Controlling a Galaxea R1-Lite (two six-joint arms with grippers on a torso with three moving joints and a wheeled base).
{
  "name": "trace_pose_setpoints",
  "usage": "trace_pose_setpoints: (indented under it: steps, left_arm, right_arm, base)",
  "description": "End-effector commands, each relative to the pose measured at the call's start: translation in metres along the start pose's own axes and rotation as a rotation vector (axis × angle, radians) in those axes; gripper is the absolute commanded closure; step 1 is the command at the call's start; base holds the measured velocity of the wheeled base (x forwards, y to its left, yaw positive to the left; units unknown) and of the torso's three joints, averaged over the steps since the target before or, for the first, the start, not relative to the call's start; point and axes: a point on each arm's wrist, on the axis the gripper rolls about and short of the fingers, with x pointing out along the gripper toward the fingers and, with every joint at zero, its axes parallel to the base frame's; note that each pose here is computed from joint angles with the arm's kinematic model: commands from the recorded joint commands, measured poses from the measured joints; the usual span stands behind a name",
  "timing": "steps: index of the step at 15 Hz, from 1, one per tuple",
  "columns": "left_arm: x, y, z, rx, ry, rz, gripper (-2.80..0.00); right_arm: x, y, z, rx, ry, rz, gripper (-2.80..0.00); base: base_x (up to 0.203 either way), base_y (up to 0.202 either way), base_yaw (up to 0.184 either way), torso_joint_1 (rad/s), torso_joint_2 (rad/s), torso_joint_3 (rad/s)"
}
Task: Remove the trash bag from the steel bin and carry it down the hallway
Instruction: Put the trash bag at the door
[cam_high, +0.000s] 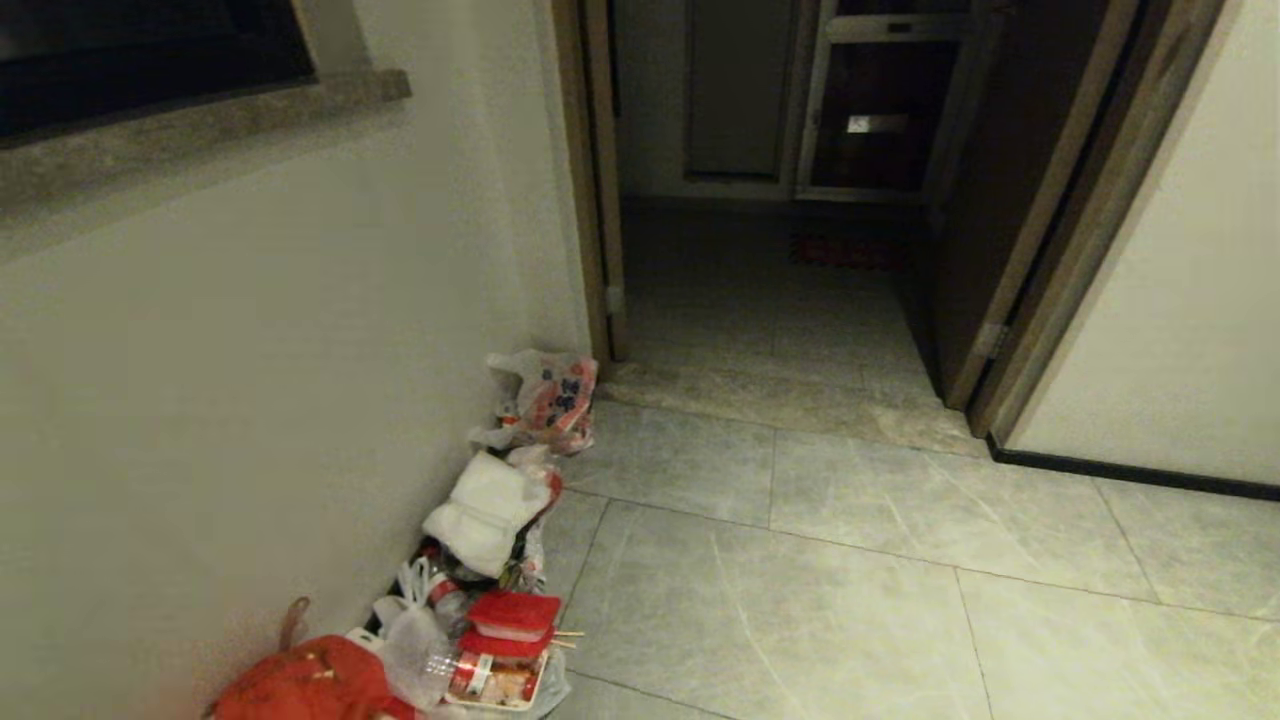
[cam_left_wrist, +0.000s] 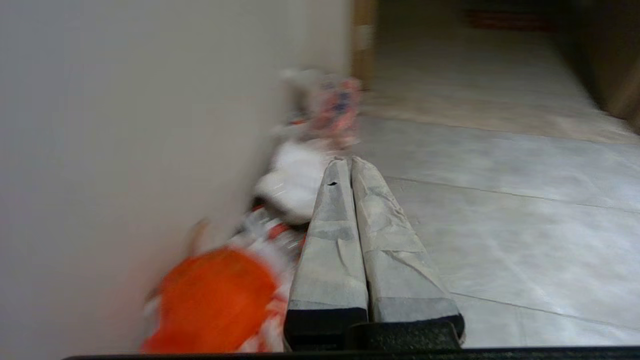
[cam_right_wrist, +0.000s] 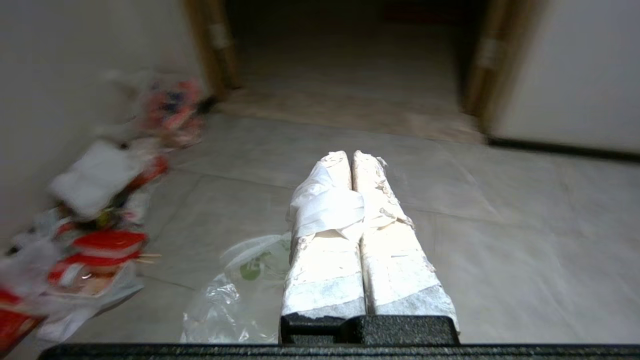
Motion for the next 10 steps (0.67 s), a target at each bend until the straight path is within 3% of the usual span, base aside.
trace_pose_setpoints:
  steps: [1,10]
  left_arm:
    - [0.0001,0.0000,-0.0005,0.000,0.002,0.000,0.00]
    - [0.0000,0.0000,-0.0005,0.000,0.000,0.001,0.00]
  right_arm:
    - [0.0002,0.0000,-0.0008,-0.001,0.002,0.000,0.00]
    - [0.0002,0.0000,-0.0008,-0.001,0.002,0.000,0.00]
  base:
    - [-0.004,-0.006,0.173,0.002,0.00,0.004]
    - [0.001,-0.008,0.166,0.003,0.00,0.002]
